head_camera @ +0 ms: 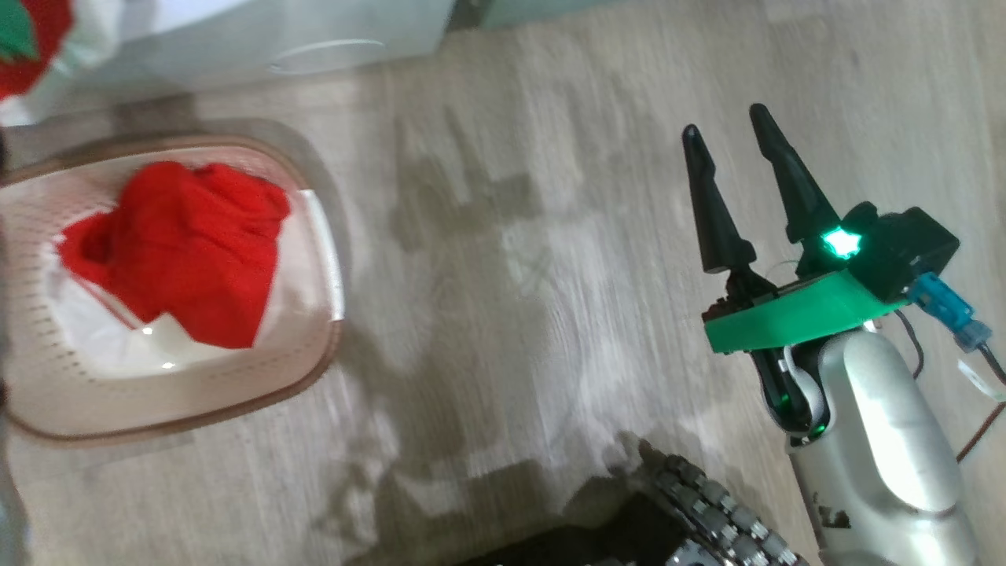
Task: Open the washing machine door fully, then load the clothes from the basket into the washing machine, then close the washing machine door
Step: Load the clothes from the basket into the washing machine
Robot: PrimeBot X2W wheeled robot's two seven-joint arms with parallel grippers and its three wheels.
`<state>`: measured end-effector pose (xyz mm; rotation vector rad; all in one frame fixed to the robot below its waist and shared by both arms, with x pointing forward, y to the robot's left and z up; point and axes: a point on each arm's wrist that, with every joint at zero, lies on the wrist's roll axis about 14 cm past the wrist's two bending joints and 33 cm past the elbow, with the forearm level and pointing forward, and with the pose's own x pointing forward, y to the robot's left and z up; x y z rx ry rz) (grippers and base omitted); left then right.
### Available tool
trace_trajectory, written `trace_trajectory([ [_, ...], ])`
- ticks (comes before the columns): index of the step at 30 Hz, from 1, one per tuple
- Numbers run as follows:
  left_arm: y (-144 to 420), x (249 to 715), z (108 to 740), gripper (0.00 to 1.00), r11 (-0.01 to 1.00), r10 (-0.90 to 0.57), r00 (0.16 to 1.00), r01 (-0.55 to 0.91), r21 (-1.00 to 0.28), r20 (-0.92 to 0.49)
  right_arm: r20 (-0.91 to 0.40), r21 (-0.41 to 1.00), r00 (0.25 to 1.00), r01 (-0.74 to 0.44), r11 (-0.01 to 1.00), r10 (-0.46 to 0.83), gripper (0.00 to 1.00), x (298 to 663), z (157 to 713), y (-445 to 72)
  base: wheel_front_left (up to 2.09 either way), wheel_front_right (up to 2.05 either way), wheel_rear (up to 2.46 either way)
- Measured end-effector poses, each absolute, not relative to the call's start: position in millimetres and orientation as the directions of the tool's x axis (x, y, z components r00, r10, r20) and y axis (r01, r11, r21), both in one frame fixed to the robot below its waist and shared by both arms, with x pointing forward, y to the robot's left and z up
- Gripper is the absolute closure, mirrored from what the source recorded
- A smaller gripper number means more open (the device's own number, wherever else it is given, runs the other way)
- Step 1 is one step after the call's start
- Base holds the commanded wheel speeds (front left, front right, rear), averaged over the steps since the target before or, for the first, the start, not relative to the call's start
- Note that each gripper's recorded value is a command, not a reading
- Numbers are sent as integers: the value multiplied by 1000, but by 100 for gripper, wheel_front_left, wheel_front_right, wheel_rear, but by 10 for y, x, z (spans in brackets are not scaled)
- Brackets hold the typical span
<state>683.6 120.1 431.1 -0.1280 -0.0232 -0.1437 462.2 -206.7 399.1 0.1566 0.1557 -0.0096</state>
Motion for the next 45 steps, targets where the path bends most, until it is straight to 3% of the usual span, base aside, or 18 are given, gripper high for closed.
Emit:
trace_trajectory([
  [9, 1430, 6026, 4688, 0, 987, -79, 990, 95, -127, 120, -96, 153, 994, -31, 988, 46, 0, 4734, 4229, -1906, 0, 0, 0],
  [25, 1421, 4887, 4617, 0, 990, -59, 998, 60, -129, 11, -76, 156, 996, -42, 987, 55, 0, 4588, 4489, -1849, 0, 0, 0],
  [34, 1437, 4577, 4626, 0, 993, -64, 998, 62, -105, -23, -90, 168, 994, -47, 985, 63, 0, 4390, 4540, -1804, 0, 0, 0],
  [45, 1477, 4532, 4668, 0, 994, -55, 998, 53, -97, -18, -90, 171, 993, -62, 983, 78, 0, 4364, 4578, -1752, 0, 0, 0],
])
